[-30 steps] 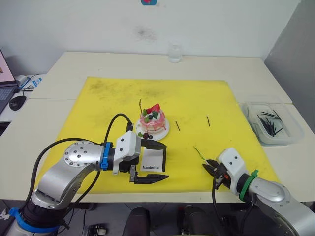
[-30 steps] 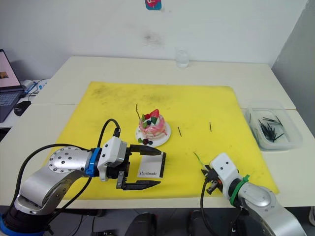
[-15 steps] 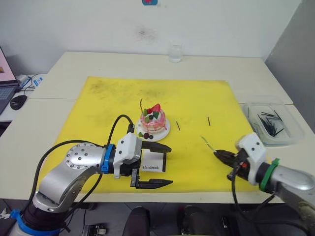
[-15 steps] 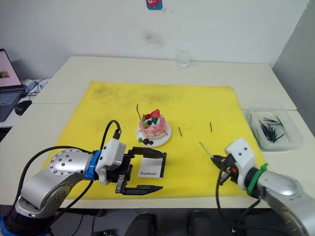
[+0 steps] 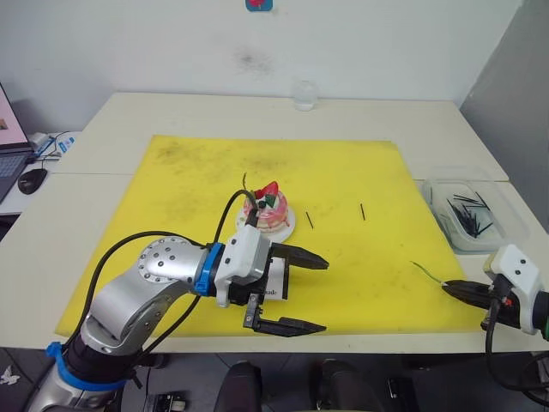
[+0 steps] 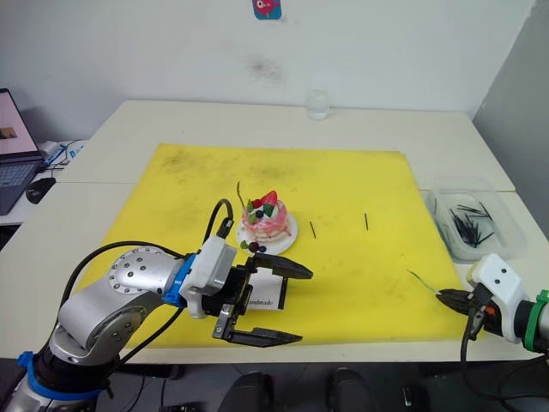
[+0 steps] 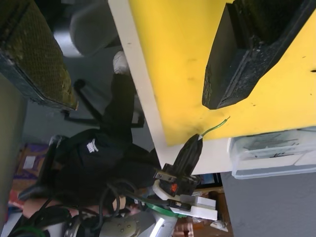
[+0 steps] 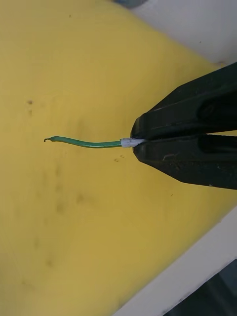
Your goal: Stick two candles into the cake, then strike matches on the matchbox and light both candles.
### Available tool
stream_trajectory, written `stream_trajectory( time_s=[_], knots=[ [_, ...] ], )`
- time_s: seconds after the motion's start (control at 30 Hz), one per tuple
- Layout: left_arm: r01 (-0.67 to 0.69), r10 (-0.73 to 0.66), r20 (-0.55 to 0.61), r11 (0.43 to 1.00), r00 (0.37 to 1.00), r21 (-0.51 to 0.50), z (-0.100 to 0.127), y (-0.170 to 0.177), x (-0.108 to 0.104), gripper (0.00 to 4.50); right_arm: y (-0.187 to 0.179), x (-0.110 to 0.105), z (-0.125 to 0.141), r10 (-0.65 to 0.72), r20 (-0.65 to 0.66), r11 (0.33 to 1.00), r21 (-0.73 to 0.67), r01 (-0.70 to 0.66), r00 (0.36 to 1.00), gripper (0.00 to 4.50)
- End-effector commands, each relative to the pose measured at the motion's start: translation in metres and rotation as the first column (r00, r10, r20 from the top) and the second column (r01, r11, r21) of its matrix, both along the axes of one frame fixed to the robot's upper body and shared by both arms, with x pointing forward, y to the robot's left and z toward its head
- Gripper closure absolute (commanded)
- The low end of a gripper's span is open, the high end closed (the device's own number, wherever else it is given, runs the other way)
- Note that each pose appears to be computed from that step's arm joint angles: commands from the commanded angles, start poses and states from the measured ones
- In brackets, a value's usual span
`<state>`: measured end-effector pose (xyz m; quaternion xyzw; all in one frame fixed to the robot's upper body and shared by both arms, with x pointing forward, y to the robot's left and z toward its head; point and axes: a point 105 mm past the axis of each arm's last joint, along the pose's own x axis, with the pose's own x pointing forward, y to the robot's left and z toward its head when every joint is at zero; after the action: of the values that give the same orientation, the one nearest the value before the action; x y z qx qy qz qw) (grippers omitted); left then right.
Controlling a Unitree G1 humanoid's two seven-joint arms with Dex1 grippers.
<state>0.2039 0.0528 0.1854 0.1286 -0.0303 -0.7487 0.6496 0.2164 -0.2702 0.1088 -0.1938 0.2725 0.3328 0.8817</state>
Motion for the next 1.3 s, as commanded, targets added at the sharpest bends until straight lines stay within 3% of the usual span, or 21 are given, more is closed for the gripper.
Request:
stream_trajectory(
  time_s=[0.03, 0.23, 0.33, 0.47, 0.7, 0.8, 1.3],
  knots=[
    [0.022, -0.021, 0.029, 1.000, 0.999, -0.013, 0.003, -0.004, -0.002, 0.00, -0.002, 0.003, -0.001, 0.008, 0.017, 1.000, -0.024, -0.007, 1.000, 4.49],
    [0.024, -0.023, 0.028, 1.000, 0.999, -0.018, 0.002, -0.005, -0.003, 0.00, 0.004, 0.001, -0.007, 0.010, -0.035, 1.000, 0.005, -0.010, 0.999, 4.49],
    [0.023, -0.023, 0.030, 1.000, 0.999, -0.018, 0.001, -0.005, -0.003, 0.00, 0.005, 0.003, -0.005, 0.004, -0.036, 1.000, 0.009, -0.004, 0.999, 3.81],
    [0.013, -0.013, 0.033, 1.000, 0.999, -0.020, 0.001, -0.006, -0.002, 0.00, 0.004, 0.007, 0.005, 0.001, -0.032, 0.999, -0.047, -0.002, 0.999, 2.42],
    [-0.012, 0.013, 0.050, 1.000, 0.999, -0.013, -0.004, -0.006, 0.001, 0.00, 0.005, 0.003, 0.031, -0.009, -0.163, 0.991, -0.131, -0.013, 0.987, 2.42],
    [-0.012, 0.012, 0.076, 1.000, 0.997, -0.006, -0.007, -0.008, 0.002, 0.00, -0.002, 0.005, 0.032, -0.054, -0.212, 0.972, -0.236, 0.002, 0.976, 2.42],
    [-0.021, 0.024, 0.096, 0.999, 0.995, -0.031, -0.010, -0.018, -0.004, 0.00, 0.008, 0.021, 0.001, -0.015, -0.357, 0.954, -0.286, -0.094, 0.934, 2.42]
  ],
)
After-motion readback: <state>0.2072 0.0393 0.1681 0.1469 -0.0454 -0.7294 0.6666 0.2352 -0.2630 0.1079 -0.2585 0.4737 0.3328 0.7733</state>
